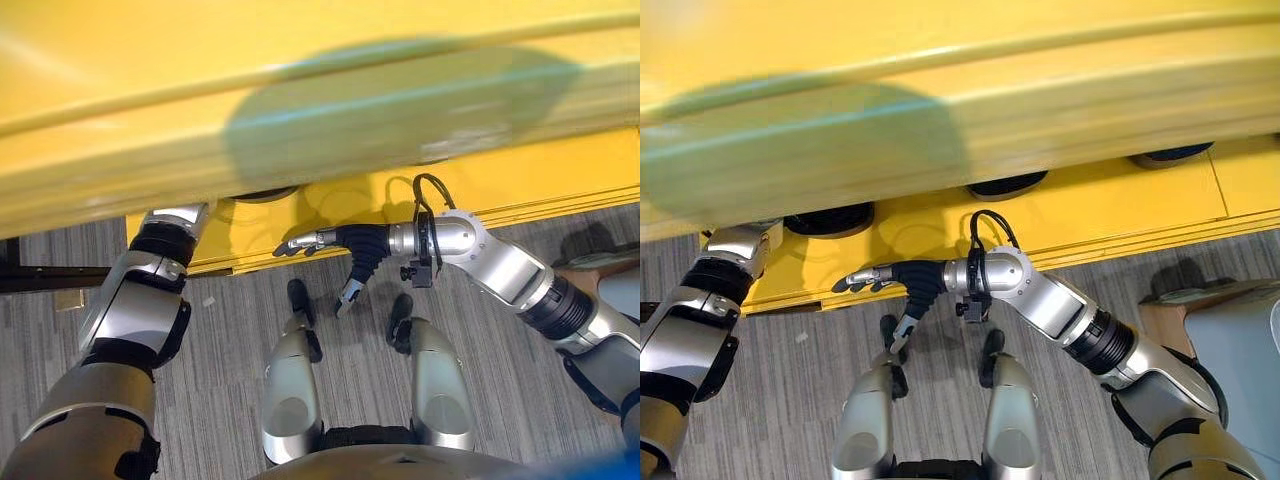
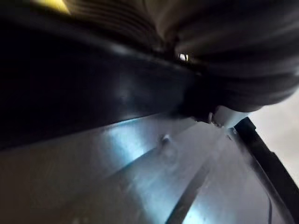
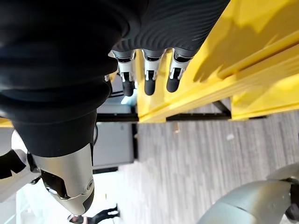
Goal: Move parts from the plastic box to the shelf.
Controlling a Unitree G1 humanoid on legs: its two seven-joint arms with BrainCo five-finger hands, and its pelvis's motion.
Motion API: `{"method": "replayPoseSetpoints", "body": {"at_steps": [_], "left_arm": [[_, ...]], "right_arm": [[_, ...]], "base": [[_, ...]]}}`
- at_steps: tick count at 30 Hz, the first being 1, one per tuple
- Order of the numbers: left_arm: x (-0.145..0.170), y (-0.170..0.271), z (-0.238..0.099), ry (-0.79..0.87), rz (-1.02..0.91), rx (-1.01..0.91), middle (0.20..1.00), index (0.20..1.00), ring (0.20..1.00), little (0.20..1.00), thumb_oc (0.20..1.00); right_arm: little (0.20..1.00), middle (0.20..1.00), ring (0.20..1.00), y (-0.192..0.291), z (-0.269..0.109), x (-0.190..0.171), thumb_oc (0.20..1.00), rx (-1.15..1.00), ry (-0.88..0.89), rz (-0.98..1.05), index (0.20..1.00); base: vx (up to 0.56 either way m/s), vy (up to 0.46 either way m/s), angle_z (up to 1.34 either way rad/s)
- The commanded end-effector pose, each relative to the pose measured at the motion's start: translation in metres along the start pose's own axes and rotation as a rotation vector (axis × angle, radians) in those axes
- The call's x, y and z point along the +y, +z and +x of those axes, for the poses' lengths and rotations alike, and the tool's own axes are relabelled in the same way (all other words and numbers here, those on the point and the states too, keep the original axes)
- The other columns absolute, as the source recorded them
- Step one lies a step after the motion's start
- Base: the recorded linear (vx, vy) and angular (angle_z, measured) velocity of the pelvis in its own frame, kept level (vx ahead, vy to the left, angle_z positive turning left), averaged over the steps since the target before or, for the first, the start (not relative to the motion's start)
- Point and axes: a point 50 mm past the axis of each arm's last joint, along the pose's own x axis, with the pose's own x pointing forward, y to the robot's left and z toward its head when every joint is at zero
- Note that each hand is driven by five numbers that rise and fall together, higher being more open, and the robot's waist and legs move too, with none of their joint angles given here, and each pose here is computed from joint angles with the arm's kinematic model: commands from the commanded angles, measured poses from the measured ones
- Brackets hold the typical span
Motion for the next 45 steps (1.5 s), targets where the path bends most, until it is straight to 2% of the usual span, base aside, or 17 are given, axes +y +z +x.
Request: {"method": "replayPoseSetpoints", "body": {"at_steps": [1,12,13,14,19,21,27,30,35,40,45], "left_arm": [[0.013,0.024,0.004,0.04,-0.056,-0.082,0.2,0.2,0.2,0.2,0.2],[0.014,0.014,0.004,0.042,-0.056,-0.042,0.2,0.2,0.2,0.2,0.2],[0.015,0.014,0.005,0.05,-0.058,-0.04,0.652,0.652,0.652,0.652,0.652],[0.016,0.015,0.005,0.064,-0.057,-0.044,1.0,1.0,1.0,1.0,1.0],[0.025,0.021,0.006,0.129,-0.078,-0.067,1.0,1.0,1.0,1.0,1.0],[0.034,0.033,0.006,0.232,-0.092,-0.135,1.0,1.0,1.0,1.0,1.0],[0.045,0.065,-0.001,0.406,-0.174,-0.281,1.0,1.0,1.0,1.0,1.0],[0.048,0.069,-0.004,0.497,-0.176,-0.299,1.0,1.0,1.0,1.0,1.0],[0.062,0.073,-0.006,0.671,-0.01,-0.34,1.0,1.0,1.0,1.0,1.0],[0.071,0.083,-0.012,0.817,0.035,-0.416,1.0,1.0,1.0,1.0,1.0],[0.072,0.086,-0.023,0.917,0.089,-0.598,1.0,1.0,1.0,1.0,1.0]], "right_arm": [[1.0,1.0,1.0,0.022,0.005,-0.001,1.0,-0.141,0.002,0.0,1.0],[1.0,1.0,1.0,0.021,0.008,-0.003,1.0,-0.126,-0.013,0.012,1.0],[1.0,1.0,1.0,0.021,0.008,-0.003,1.0,-0.125,-0.012,0.01,1.0],[1.0,1.0,1.0,0.021,0.007,-0.004,1.0,-0.123,-0.011,0.009,1.0],[1.0,1.0,1.0,0.02,0.01,-0.004,1.0,-0.117,-0.014,0.012,1.0],[1.0,1.0,1.0,0.019,0.01,-0.003,1.0,-0.111,-0.022,0.01,1.0],[1.0,1.0,1.0,0.017,0.012,-0.003,1.0,-0.118,-0.046,-0.016,1.0],[1.0,1.0,1.0,0.017,0.013,-0.002,1.0,-0.126,-0.045,-0.01,1.0],[1.0,1.0,1.0,0.017,0.017,-0.002,1.0,-0.122,-0.057,-0.047,1.0],[1.0,1.0,1.0,0.017,0.017,0.001,1.0,-0.132,-0.07,-0.035,1.0],[1.0,1.0,1.0,0.013,0.02,0.005,1.0,-0.143,-0.105,-0.034,1.0]], "base": [[0.0,0.0,0.0],[0.0,0.0,0.0],[0.0,0.0,0.0],[0.0,0.0,0.0],[0.01,0.001,-0.01],[0.04,-0.006,-0.05],[0.03,-0.027,-0.05],[0.04,-0.017,-0.01],[0.01,-0.002,0.0],[0.01,-0.009,0.0],[0.02,-0.065,0.06]]}}
